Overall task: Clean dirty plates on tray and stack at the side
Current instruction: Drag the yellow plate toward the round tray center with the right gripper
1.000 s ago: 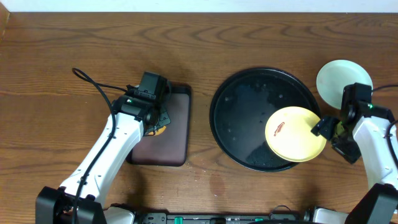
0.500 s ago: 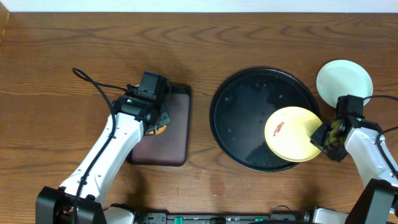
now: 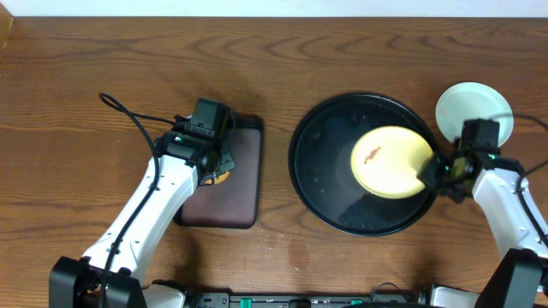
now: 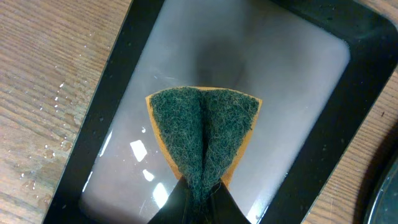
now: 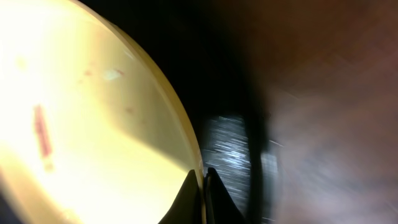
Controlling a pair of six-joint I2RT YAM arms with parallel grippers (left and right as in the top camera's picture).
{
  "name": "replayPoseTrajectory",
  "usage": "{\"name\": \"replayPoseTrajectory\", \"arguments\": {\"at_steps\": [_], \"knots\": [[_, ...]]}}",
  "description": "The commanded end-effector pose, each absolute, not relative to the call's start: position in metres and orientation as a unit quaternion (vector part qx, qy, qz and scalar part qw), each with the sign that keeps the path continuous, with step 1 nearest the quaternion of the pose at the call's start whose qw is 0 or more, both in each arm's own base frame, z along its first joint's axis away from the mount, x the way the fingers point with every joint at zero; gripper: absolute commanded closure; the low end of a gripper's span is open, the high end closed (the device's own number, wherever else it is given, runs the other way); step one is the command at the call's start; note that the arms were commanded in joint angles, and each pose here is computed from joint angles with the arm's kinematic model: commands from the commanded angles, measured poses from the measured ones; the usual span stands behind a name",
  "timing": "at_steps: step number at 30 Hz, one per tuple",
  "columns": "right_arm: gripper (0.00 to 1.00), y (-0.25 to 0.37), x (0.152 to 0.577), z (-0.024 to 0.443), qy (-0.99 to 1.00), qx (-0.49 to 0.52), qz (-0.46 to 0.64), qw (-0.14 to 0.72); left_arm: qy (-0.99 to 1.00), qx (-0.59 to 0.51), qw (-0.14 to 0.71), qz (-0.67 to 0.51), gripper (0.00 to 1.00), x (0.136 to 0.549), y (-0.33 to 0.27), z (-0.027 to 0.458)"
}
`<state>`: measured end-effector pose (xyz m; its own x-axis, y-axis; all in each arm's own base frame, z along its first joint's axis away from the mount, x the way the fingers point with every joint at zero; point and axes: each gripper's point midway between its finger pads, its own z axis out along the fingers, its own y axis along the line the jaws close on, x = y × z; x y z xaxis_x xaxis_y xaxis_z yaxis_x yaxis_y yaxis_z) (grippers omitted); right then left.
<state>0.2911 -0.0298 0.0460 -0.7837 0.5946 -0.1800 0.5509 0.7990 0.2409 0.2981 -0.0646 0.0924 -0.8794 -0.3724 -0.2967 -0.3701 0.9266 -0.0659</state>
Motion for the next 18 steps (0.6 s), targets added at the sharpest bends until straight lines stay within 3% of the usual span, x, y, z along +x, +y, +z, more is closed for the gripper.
{"name": "replayPoseTrajectory", "arguments": {"at_steps": [1, 7, 14, 18], "knots": [[0.99, -0.004, 0.327, 0.071, 0.95, 0.222, 0.122, 0.183, 0.97, -0.186, 0.156, -0.001, 0.93, 0.298, -0.063, 0.092], [0.99, 0.016, 0.357, 0.07, 0.962, 0.092, 0.08, 0.243, 0.97, -0.186, 0.157, -0.001, 0.92, 0.299, -0.063, 0.092], [0.99, 0.049, 0.356, 0.034, 0.973, -0.012, 0.105, 0.203, 0.972, -0.186, 0.146, 0.004, 0.93, 0.302, -0.064, 0.08], [0.99, 0.055, 0.352, 0.016, 0.976, -0.021, 0.121, 0.178, 0.977, -0.164, 0.136, 0.013, 0.93, 0.306, -0.065, 0.068]]}}
